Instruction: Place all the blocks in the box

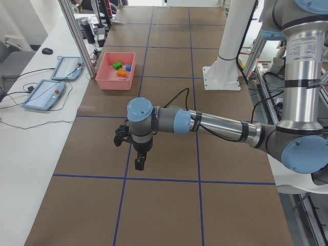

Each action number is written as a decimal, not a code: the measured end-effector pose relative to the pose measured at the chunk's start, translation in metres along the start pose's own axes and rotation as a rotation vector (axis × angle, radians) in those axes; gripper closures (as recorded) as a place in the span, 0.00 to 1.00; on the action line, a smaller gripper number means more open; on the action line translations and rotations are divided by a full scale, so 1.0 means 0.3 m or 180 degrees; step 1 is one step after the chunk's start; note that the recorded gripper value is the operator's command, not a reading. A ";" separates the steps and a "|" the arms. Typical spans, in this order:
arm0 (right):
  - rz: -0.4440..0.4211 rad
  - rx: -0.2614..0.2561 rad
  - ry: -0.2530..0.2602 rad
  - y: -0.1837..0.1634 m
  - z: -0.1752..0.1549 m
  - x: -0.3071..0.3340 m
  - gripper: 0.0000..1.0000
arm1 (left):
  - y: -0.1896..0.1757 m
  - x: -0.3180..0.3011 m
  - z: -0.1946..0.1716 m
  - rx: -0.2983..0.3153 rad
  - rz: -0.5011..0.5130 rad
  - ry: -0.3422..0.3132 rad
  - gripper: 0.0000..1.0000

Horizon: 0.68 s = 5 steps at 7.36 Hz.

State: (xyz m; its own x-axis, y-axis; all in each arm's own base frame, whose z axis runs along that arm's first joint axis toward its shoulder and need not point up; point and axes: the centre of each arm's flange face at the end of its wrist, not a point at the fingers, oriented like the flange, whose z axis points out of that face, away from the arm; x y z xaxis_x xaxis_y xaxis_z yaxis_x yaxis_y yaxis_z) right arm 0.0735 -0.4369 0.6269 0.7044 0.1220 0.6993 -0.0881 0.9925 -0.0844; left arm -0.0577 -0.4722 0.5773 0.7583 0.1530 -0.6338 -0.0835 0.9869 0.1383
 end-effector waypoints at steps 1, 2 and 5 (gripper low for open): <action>-0.0011 0.0013 0.0047 -0.007 -0.003 0.001 0.00 | 0.000 0.000 0.001 -0.0001 0.0000 0.0004 0.00; -0.0028 0.0031 0.0087 -0.013 -0.009 -0.002 0.00 | -0.001 -0.001 0.002 -0.0002 -0.0002 0.0007 0.00; -0.0100 0.0096 0.0113 -0.021 -0.021 -0.015 0.00 | 0.008 -0.049 0.059 -0.0110 -0.0091 0.0021 0.00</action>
State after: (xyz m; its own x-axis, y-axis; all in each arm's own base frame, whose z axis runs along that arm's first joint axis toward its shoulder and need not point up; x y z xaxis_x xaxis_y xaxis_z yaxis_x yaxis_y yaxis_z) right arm 0.0752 -0.4436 0.6199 0.7315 0.0913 0.6757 -0.0863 0.9954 -0.0410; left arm -0.0574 -0.4730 0.6005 0.7565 0.1249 -0.6420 -0.0842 0.9920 0.0938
